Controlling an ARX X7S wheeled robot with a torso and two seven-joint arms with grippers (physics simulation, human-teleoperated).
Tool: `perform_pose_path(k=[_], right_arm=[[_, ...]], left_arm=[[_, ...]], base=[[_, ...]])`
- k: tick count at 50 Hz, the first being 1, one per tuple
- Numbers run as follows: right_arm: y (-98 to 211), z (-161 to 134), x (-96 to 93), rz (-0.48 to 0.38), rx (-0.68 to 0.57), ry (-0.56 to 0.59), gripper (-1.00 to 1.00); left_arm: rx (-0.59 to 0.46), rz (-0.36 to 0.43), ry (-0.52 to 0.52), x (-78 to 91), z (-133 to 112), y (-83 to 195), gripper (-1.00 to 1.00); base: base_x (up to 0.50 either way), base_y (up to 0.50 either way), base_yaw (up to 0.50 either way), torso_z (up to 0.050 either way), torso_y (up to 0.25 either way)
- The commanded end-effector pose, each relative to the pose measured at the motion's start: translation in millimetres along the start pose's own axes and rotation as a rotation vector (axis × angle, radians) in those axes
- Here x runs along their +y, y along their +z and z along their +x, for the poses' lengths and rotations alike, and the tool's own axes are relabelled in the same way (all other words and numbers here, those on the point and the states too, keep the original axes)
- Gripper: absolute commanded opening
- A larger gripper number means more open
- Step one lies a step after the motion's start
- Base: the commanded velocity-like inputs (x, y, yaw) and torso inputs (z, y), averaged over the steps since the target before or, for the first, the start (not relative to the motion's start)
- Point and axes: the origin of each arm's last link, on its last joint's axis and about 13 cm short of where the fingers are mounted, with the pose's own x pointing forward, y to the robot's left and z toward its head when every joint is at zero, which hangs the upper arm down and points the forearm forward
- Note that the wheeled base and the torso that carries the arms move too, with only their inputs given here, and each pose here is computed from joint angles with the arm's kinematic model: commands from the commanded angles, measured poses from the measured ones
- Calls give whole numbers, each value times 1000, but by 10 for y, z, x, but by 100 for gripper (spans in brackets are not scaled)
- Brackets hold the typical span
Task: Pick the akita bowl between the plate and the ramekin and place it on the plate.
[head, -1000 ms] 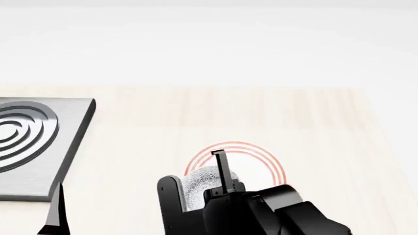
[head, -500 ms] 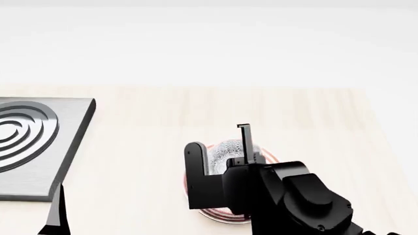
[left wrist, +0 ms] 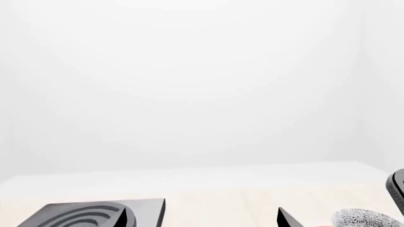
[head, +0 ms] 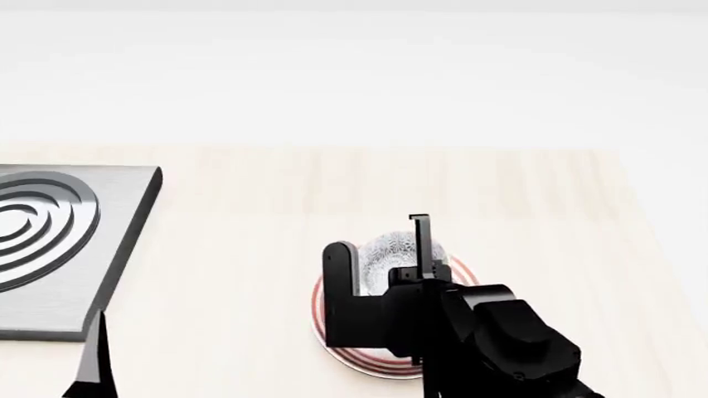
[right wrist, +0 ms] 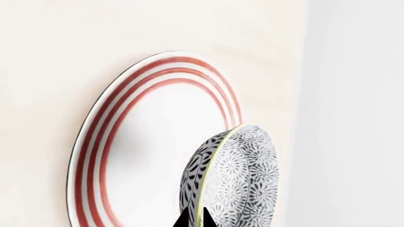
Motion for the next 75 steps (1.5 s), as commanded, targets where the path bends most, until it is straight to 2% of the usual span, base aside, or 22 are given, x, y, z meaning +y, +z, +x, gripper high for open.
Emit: perform_pose_path(k=[1,26,37,53,62,75], right_arm=[[68,63,-11,-19,-5,-6,-100],[42,96,19,-27,7,4,-100],[60,185,-43,-3,7,-42,-100],[70,223,-33,-1,3,-29,-100],[64,220,-2,-1,4,-19,-100],[59,218,11,2,7,-14,-100]], left_arm=[[-23,16,8,17,13,-1,100],[-19,-27,-1,33,16,7,100],[-22,-26,-3,42,13,8,100],[-36,-14,-6,48,12,0,100],[-40,-17,-16,43,0,-1,100],[-35,-31,-4,47,10,5,100]], base=[[0,0,0,0,0],[0,0,0,0,0],[0,0,0,0,1],[0,0,0,0,0],[0,0,0,0,-205],[0,0,0,0,-6]])
